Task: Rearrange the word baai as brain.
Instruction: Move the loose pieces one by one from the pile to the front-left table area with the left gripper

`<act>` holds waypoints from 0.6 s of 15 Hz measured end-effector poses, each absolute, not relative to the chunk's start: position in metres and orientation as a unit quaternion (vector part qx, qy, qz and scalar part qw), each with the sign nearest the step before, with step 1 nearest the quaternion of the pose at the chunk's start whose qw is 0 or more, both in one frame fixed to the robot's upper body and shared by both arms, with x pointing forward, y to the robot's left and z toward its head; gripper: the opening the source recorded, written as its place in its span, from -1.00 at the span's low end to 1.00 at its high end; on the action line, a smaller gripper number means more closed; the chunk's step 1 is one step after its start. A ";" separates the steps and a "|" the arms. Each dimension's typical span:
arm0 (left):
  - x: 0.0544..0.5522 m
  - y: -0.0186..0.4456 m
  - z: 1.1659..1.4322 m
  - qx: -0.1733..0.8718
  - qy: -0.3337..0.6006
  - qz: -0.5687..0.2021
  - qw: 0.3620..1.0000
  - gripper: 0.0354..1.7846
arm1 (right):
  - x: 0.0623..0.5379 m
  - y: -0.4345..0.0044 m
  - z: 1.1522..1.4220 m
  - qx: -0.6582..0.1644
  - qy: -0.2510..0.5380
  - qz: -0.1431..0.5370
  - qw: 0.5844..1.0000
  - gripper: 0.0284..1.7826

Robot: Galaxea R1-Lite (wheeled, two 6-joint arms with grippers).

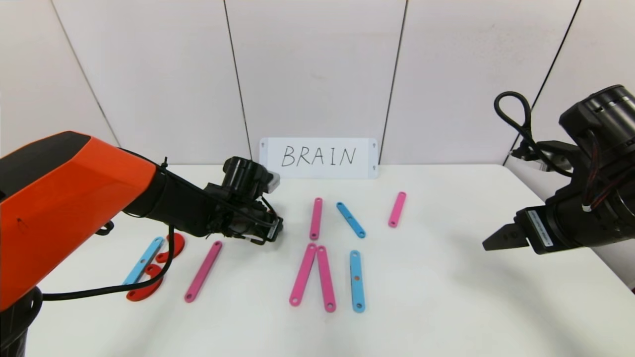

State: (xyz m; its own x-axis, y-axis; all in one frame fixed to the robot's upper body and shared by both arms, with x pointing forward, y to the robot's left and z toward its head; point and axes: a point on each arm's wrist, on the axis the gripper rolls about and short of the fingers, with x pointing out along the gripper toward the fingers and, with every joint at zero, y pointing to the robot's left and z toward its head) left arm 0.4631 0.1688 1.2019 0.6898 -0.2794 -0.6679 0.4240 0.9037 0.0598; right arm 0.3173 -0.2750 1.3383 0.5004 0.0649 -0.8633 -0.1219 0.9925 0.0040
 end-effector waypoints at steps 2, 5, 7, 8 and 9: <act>0.463 0.169 1.202 0.105 0.344 -0.192 0.913 -0.44 | 0.317 -0.275 1.338 -0.029 0.497 0.054 0.866 0.92; 0.463 0.169 1.202 0.105 0.343 -0.193 0.913 -0.70 | 0.317 -0.275 1.338 -0.029 0.497 0.053 0.866 0.92; 0.463 0.168 1.203 0.104 0.343 -0.192 0.914 -0.70 | 0.317 -0.275 1.338 -0.029 0.497 0.054 0.866 0.92; 0.464 0.168 1.204 0.103 0.343 -0.191 0.914 -0.70 | 0.318 -0.275 1.338 -0.029 0.497 0.054 0.866 0.92; 0.464 0.168 1.205 0.102 0.343 -0.189 0.915 -0.70 | 0.318 -0.275 1.338 -0.029 0.497 0.054 0.865 0.92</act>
State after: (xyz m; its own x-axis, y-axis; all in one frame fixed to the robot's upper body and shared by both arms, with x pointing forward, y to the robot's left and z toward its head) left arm 0.4641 0.1679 1.2047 0.6934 -0.2764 -0.6654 0.4157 0.9078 0.0561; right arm 0.3176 -0.2748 1.3380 0.4992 0.0653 -0.8640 -0.1226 0.9925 0.0042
